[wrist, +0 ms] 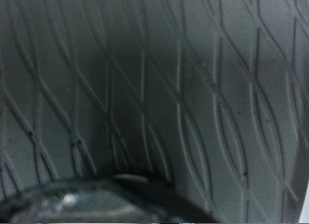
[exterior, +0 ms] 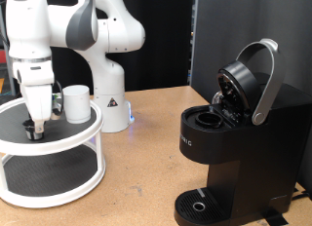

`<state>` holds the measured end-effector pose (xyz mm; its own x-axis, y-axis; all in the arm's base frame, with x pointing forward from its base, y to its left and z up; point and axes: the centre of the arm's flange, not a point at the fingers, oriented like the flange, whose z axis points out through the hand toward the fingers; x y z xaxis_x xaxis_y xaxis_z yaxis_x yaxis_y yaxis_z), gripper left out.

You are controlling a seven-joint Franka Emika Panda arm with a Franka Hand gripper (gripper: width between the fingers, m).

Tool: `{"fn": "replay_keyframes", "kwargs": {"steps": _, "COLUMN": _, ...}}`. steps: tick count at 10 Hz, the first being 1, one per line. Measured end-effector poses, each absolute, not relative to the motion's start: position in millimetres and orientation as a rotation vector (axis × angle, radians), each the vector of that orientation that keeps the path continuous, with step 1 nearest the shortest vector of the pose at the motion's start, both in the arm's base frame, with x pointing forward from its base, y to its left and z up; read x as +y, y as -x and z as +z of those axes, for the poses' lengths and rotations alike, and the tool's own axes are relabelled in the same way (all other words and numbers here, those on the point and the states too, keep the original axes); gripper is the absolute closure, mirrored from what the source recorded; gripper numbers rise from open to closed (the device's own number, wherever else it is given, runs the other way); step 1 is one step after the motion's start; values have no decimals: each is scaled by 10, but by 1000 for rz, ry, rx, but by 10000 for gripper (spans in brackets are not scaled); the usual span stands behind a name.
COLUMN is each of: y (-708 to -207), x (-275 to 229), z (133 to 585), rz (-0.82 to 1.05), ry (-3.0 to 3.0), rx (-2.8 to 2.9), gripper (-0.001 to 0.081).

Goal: Make a cup of coffee with the keurig machine

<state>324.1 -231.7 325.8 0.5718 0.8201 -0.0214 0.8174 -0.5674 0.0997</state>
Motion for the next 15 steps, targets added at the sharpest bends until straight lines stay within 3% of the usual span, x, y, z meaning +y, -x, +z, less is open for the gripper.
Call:
{"fn": "replay_keyframes", "kwargs": {"steps": 1, "y": -3242, "x": -2317, "z": 3250, "rz": 39, "ry": -2698, "rx": 1409, "gripper": 10}}
{"fn": "replay_keyframes", "kwargs": {"steps": 2, "y": -3243, "x": -2318, "z": 3247, "rz": 39, "ry": -2698, "rx": 1408, "gripper": 182}}
{"fn": "replay_keyframes", "kwargs": {"steps": 3, "y": -3248, "x": -2323, "z": 3256, "rz": 41, "ry": -2697, "rx": 1405, "gripper": 182}}
{"fn": "replay_keyframes", "kwargs": {"steps": 4, "y": -3253, "x": -2329, "z": 3265, "rz": 42, "ry": -2696, "rx": 1402, "gripper": 328}}
{"fn": "replay_keyframes", "kwargs": {"steps": 8, "y": -3284, "x": -2360, "z": 3382, "rz": 56, "ry": -2742, "rx": 1375, "gripper": 328}}
{"fn": "replay_keyframes", "kwargs": {"steps": 13, "y": -3282, "x": -2400, "z": 4052, "rz": 95, "ry": -2808, "rx": 1474, "gripper": 330}}
{"fn": "replay_keyframes", "kwargs": {"steps": 15, "y": -3281, "x": -2390, "z": 4025, "rz": 108, "ry": -2826, "rx": 1465, "gripper": 330}}
